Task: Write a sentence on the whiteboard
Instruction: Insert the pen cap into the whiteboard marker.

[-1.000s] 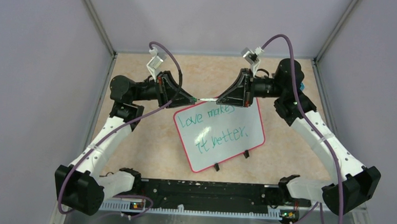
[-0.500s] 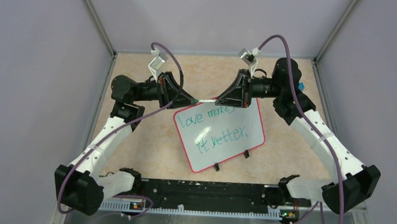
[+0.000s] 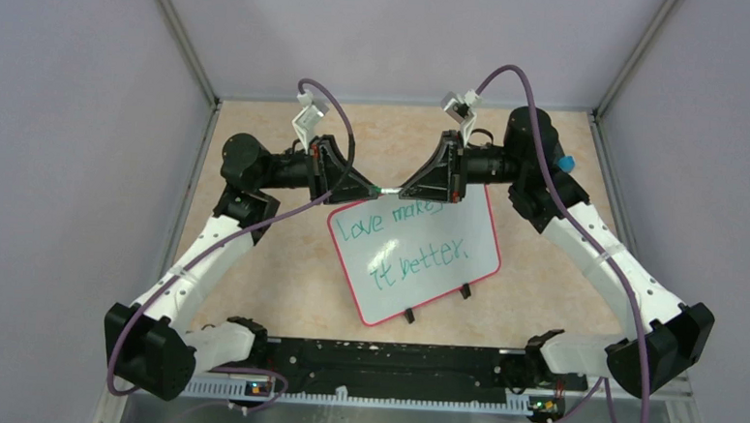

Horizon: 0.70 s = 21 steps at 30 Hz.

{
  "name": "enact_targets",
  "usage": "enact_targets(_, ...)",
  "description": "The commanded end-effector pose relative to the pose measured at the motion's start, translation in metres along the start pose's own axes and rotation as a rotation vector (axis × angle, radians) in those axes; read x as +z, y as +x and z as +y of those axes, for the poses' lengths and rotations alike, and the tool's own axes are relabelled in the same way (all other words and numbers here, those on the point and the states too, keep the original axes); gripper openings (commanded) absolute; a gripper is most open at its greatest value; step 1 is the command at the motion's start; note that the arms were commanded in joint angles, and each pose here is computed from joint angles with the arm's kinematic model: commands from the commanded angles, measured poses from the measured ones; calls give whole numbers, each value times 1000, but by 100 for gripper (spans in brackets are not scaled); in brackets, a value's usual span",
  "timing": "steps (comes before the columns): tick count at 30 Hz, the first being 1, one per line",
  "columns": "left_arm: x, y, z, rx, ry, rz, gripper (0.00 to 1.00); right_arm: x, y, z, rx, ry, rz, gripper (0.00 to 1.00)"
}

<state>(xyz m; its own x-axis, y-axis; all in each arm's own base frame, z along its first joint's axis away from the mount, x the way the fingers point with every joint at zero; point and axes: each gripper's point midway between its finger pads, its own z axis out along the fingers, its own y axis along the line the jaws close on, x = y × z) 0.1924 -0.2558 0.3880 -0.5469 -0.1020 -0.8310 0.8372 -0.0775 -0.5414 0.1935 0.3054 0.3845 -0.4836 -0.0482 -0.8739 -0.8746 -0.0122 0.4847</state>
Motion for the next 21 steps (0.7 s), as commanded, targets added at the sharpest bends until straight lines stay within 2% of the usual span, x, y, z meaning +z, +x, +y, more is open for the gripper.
enact_targets(1,7,-9,-1,5,10,-17,0,8,-14,6,-67,-4,-16,0)
enact_targets(11,17,-3,15,-49,2,-29,0,24,-11,2,-67,2,-5,0)
enact_targets(21,22,2,14,-55,29,-10,0,35,-1,4,-73,-14,31,0)
